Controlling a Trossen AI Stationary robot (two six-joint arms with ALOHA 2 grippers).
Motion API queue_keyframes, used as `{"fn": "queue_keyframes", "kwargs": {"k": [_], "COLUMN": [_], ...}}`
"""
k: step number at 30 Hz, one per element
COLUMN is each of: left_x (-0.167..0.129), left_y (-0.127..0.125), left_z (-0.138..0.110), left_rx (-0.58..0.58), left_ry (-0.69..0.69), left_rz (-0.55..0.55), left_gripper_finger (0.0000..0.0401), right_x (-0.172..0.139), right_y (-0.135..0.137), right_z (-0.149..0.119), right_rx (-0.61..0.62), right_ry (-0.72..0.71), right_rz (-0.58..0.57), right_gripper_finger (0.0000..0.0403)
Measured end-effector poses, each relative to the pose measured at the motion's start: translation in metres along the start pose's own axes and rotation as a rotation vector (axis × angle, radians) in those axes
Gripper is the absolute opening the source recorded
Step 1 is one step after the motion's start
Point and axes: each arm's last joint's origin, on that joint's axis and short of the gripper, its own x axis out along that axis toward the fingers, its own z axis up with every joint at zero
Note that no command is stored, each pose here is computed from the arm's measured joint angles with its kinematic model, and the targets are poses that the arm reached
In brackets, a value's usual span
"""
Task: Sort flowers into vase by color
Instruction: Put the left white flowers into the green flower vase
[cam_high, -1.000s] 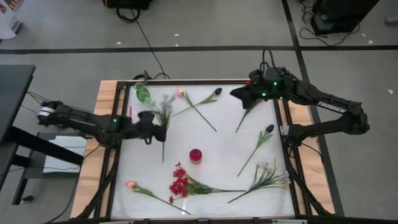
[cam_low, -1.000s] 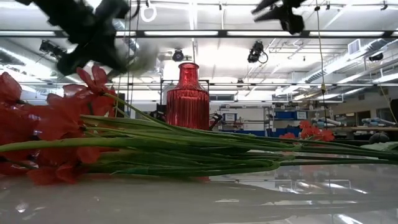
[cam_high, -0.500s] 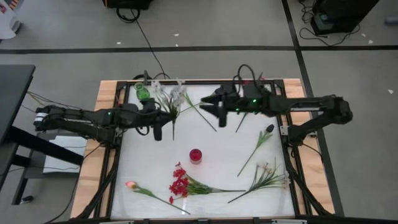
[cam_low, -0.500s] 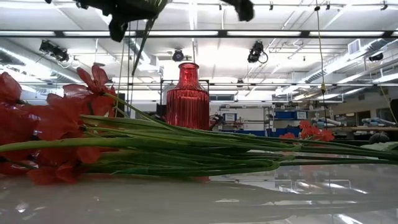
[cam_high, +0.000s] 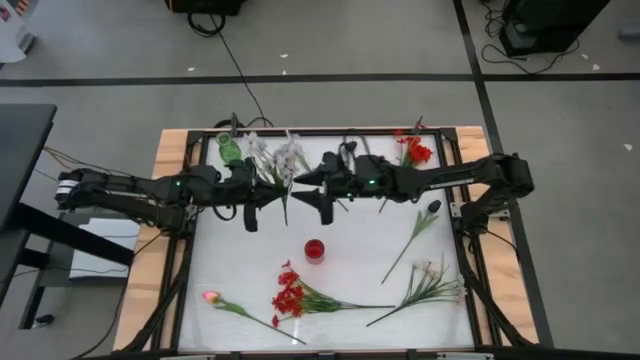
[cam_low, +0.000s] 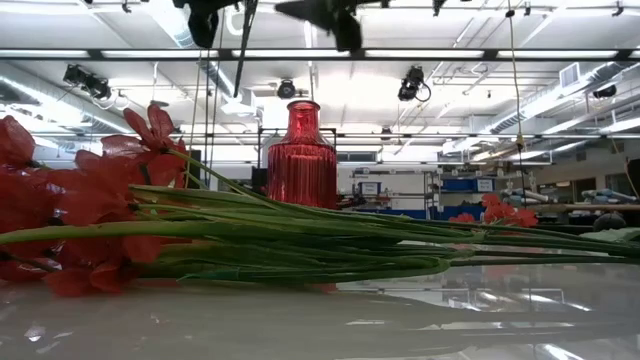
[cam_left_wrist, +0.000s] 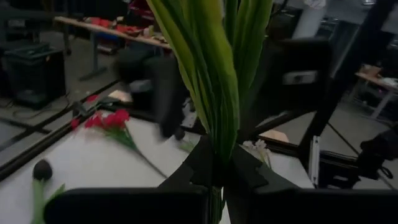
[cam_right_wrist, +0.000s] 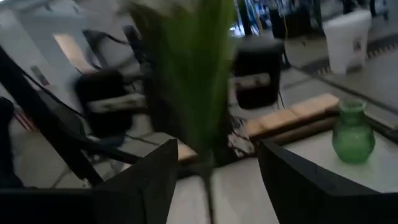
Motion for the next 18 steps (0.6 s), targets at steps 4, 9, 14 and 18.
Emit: {"fn": "queue_keyframes", "kwargs": {"k": [4, 9, 14, 18], "left_x": [0.0, 0.0, 0.0, 0.0], "left_y": [-0.001, -0.001, 0.0, 0.0], "left_z": [0.0, -0.001, -0.001, -0.001], "left_rx": [0.005, 0.023, 0.026, 0.04], "left_ry": [0.005, 0.009, 0.015, 0.015], "left_rz": [-0.006, -0.004, 0.001, 0.006], "left_gripper_finger": [0.0025, 0.0025, 0.0025, 0.0025], "right_x": [0.008, 0.012, 0.011, 0.011], "right_y": [0.004, 0.008, 0.006, 0.004], "right_z": [0.011, 0.017, 0.024, 0.022], "right_rx": [-0.035, -0.052, -0.065, -0.08], "right_ry": [-0.024, -0.027, -0.045, -0.032], "right_rz": [0.048, 0.078, 0.083, 0.079], "right_gripper_finger": [0.0227, 0.02, 0.0152, 0.009]}}
